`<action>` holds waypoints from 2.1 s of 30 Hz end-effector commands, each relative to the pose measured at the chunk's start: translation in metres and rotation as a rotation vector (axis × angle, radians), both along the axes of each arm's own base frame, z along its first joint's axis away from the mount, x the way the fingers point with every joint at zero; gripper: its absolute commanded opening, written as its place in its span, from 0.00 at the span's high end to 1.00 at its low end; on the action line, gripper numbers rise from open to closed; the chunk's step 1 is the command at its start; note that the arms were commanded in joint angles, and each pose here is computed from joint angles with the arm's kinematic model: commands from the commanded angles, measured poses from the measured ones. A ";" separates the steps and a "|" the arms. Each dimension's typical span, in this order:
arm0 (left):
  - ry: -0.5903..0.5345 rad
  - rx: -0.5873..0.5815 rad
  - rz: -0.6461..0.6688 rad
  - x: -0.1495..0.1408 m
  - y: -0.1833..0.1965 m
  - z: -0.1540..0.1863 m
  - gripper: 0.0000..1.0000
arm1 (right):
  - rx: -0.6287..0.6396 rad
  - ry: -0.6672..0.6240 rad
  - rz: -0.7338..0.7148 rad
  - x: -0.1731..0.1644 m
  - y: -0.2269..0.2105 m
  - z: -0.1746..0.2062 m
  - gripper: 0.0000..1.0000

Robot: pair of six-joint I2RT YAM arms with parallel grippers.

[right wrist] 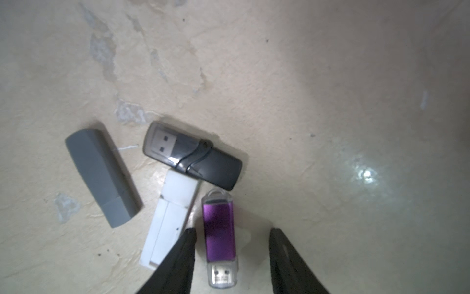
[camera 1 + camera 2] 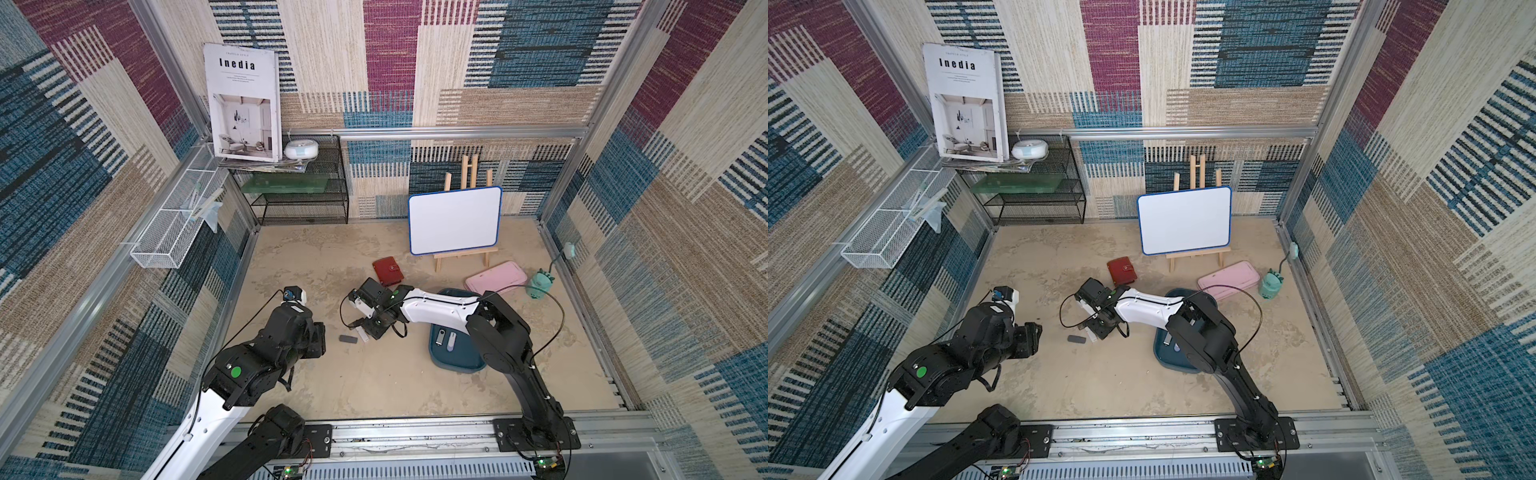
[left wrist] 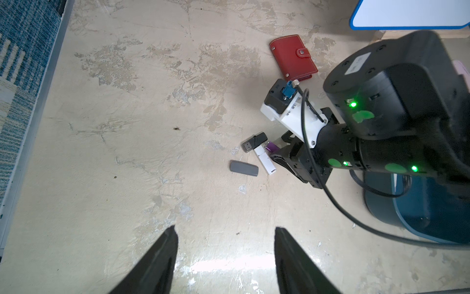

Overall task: Put the usb flash drive into the storage box
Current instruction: Pick up the USB flash from the center of the board, then place the USB flash in the storage box.

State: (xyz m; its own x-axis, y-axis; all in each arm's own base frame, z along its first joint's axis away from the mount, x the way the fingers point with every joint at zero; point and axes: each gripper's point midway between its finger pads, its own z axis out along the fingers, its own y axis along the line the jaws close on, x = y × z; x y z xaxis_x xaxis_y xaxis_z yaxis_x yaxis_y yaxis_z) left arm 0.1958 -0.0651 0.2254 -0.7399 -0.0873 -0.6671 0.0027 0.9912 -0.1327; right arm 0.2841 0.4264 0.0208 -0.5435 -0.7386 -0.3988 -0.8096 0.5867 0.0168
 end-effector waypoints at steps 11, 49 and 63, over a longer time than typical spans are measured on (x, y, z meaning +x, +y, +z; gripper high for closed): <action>-0.003 0.005 -0.001 0.002 0.000 0.000 0.35 | -0.130 0.036 0.014 -0.018 -0.016 -0.029 0.67; -0.012 -0.006 0.003 -0.001 0.001 0.001 0.35 | 0.137 -0.168 -0.636 0.027 -0.186 0.113 0.89; 0.003 0.001 -0.002 0.001 -0.001 -0.003 0.35 | 0.035 -0.145 -0.921 0.036 -0.277 0.054 0.89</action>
State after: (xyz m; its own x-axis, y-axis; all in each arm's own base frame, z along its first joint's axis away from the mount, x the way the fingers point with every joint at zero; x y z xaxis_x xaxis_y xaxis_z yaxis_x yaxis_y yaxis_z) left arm 0.1954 -0.0651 0.2213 -0.7466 -0.0841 -0.6599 0.0013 0.9918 -0.1279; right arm 0.3103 0.1544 0.0760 -0.8655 -0.0731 -0.4955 -0.0711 0.9972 -0.0229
